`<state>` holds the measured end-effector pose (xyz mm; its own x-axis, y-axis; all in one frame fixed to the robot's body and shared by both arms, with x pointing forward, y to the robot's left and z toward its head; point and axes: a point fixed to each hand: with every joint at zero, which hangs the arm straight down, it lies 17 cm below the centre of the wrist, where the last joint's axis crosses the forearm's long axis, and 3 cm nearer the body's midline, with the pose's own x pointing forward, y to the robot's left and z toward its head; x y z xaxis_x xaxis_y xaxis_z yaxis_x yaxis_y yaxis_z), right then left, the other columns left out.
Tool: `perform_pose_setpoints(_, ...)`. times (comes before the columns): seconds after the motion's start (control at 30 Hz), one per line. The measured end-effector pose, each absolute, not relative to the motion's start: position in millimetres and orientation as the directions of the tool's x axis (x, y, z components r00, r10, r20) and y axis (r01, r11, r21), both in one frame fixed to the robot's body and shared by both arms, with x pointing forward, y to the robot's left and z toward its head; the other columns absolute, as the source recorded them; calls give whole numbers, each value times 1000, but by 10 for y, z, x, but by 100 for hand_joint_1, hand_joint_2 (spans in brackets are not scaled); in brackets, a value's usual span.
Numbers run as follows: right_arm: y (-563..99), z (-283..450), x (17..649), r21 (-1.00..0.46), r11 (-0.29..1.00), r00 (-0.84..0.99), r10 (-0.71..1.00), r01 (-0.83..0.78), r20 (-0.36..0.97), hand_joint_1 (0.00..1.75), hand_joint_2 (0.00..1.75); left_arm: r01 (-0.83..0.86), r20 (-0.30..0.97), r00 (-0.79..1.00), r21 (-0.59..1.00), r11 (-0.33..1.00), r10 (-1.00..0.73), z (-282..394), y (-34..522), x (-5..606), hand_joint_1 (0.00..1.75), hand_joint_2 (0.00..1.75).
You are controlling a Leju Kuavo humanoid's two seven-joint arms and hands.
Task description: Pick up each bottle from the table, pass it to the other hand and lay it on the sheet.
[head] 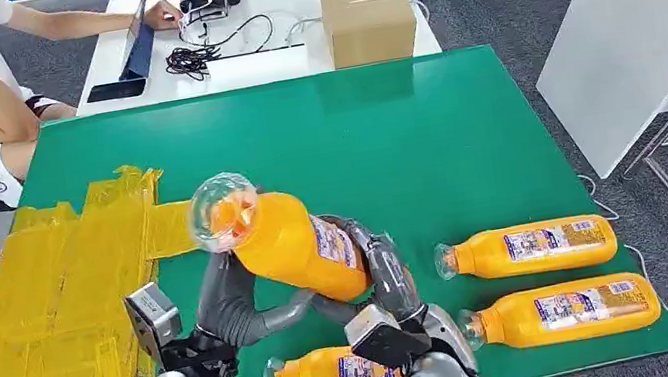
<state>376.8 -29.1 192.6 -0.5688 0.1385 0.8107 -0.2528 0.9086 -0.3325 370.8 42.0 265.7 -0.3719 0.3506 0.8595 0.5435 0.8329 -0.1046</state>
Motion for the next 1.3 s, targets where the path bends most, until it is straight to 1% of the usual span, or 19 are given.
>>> perform_pose_setpoints(0.17,-85,1803,3729,-361,883,-556,146,-299,818,175,175,556,851,-370,-119,823,373,2697,411,3683,0,175)
perform_pose_setpoints(0.67,145,1723,3707,-399,851,-558,158,-342,815,175,175,538,850,-378,-121,834,367,2697,438,3702,0,175)
perform_pose_setpoints(0.7,158,1716,3707,-401,849,-557,159,-345,815,175,175,537,850,-379,-121,835,367,2697,436,3700,3,175)
perform_pose_setpoints(0.73,169,1708,3706,-403,847,-557,159,-348,815,175,175,536,849,-379,-122,835,367,2697,435,3699,175,175)
perform_pose_setpoints(1.3,225,1688,3686,-406,840,-555,156,-360,817,175,175,504,842,-396,-135,853,367,2704,493,3720,175,175)
